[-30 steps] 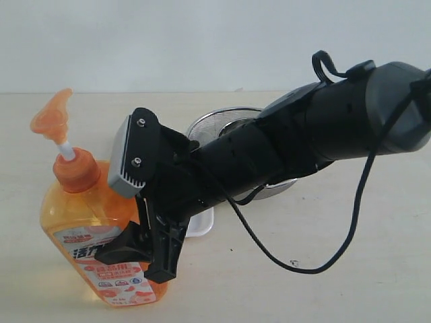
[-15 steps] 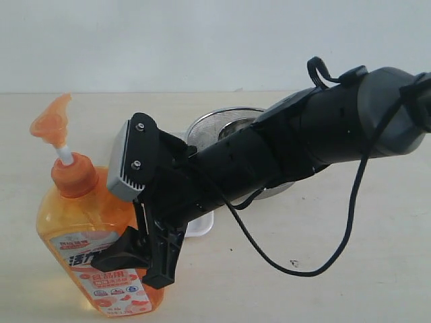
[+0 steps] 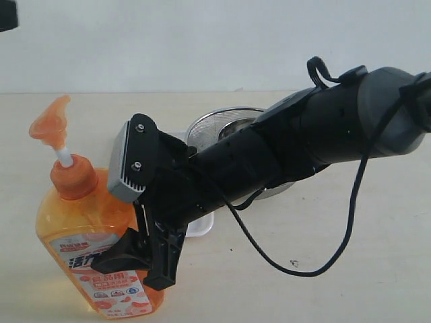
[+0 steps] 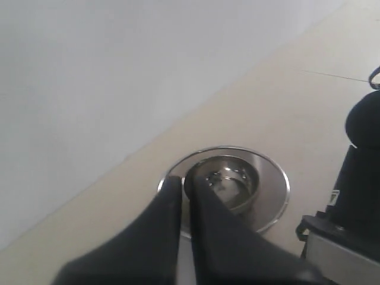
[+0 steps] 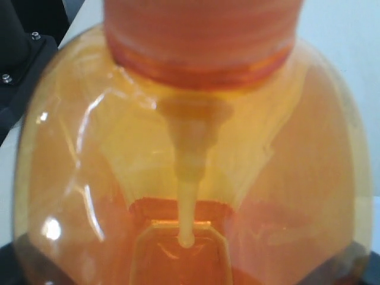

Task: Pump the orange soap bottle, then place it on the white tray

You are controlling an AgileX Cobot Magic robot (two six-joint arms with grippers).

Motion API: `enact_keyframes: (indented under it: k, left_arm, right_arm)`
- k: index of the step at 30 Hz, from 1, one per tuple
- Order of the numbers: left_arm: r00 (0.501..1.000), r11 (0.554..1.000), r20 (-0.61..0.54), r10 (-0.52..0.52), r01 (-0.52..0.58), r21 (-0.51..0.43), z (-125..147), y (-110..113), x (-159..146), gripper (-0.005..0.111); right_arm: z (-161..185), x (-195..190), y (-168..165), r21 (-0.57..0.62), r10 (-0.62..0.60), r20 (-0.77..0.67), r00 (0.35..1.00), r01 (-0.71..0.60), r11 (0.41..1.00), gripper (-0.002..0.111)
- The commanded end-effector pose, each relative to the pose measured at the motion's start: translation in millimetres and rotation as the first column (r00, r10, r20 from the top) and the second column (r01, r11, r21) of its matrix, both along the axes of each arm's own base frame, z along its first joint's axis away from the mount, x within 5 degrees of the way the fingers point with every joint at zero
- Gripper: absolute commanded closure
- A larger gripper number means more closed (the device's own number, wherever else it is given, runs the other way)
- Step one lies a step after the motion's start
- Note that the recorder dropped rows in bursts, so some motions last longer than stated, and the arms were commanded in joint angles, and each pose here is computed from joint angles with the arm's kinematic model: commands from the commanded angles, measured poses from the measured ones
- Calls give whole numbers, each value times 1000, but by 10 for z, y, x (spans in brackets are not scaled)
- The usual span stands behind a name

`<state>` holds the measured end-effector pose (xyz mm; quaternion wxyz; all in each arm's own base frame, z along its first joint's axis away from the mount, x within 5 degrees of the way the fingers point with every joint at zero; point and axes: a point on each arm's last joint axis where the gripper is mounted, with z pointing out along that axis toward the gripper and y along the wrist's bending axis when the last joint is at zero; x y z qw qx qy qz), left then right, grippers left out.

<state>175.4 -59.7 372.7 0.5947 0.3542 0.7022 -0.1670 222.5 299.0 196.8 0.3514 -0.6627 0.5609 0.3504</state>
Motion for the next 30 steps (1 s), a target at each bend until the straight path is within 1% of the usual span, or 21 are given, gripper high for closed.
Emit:
enact_keyframes:
  k: [1,3,5,8,11,13,15,18,23,25,30]
  left_arm:
    - [979,984,-97,-177,176,-19,20,-98,346,102]
    - [965,974,-129,-227,225,-30,11,-123,440,102]
    - [960,973,-160,-231,227,-44,-17,-125,529,102]
    - [954,975,-204,-219,220,-20,-77,-112,596,102]
    - [937,975,-282,-206,220,19,-159,-114,597,102]
    - [917,966,-327,-230,255,34,-206,-161,572,102]
    - [905,956,-335,-263,292,38,-213,-225,538,102]
    - [893,943,-352,-281,325,71,-246,-282,512,102]
    - [872,945,-433,-228,305,117,-334,-269,515,102]
    - [873,946,-440,-212,296,131,-339,-256,509,102]
    - [888,956,-442,-123,226,188,-307,-189,467,102]
  right_arm:
    - [82,-12,21,39,19,-5,1000,-19,999,108]
    - [82,-12,21,39,19,-5,1000,-19,999,108]
    - [81,-20,20,37,29,-4,1000,-29,999,108]
    - [76,-16,18,32,26,-2,1000,-26,999,108]
    - [73,-9,17,29,19,3,1000,-19,999,108]
    - [71,-5,16,27,15,5,1000,-15,1000,108]
    - [70,-1,16,25,11,7,1000,-11,1000,108]
    - [69,1,16,24,10,8,1000,-10,1000,108]
    - [69,1,16,24,10,8,1000,-10,1000,108]
    - [69,1,16,24,10,8,1000,-10,1000,108]
    - [69,1,16,24,10,8,1000,-10,1000,108]
